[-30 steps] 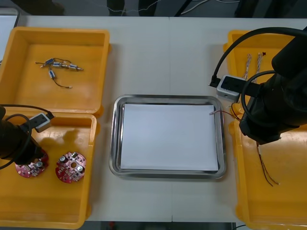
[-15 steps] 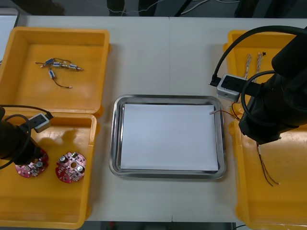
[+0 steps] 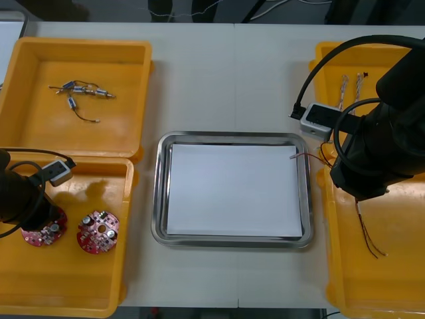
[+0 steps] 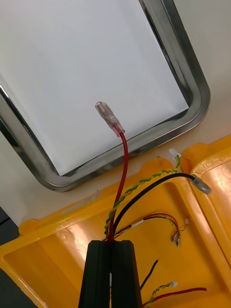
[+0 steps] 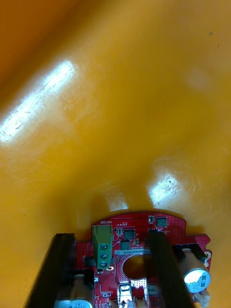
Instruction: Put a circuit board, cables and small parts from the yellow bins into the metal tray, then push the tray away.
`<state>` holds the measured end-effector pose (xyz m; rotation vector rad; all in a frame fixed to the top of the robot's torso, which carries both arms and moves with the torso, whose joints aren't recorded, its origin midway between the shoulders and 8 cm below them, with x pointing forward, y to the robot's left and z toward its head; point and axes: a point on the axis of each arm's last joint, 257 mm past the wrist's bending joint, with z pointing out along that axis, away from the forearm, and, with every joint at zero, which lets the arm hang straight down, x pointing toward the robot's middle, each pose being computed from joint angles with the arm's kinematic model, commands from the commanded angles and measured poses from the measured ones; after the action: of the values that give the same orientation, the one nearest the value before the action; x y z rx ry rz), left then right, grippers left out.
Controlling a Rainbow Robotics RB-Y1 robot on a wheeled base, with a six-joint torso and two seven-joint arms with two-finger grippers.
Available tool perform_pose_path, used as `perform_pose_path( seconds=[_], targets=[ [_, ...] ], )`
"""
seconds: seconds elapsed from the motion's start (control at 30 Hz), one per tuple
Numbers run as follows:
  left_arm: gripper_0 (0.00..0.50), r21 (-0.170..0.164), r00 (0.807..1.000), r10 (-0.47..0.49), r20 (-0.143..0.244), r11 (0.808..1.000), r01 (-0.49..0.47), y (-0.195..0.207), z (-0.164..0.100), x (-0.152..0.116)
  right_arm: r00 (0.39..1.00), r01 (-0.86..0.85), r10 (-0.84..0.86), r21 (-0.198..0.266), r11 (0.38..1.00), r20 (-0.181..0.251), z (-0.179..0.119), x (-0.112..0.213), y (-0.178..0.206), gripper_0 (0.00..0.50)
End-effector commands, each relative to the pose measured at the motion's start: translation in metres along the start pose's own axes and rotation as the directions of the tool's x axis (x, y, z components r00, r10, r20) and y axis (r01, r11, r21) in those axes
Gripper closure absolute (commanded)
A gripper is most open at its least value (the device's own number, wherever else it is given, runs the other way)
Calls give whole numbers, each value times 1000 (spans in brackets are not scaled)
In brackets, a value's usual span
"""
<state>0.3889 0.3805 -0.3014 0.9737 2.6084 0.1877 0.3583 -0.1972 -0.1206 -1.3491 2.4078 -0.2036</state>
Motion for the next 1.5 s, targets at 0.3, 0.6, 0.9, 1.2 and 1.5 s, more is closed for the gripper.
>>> perform_pose_path(
  seconds=[0.3, 0.6, 0.9, 1.2, 1.5],
  targets=[
    [500, -46, 996, 94, 8, 995, -94, 18, -10, -10, 1000, -3, 2, 21, 1000, 28, -9, -11, 3, 500],
    [500, -45, 996, 94, 3, 995, -94, 21, -14, -11, 1000, 0, -1, 22, 1000, 32, -9, -11, 4, 500],
    [500, -26, 999, 39, -5, 999, -39, 31, -40, -13, 1000, 0, 0, 22, 1000, 31, -10, -11, 4, 500],
    [500, -49, 998, -38, -57, 998, 35, 41, -79, -7, 999, 4, -5, 21, 1000, 34, -10, -11, 5, 500],
    [500, -88, 984, -165, -65, 983, 159, 28, -107, -12, 999, 1, -2, 21, 1000, 33, -10, -11, 5, 500]
  ],
)
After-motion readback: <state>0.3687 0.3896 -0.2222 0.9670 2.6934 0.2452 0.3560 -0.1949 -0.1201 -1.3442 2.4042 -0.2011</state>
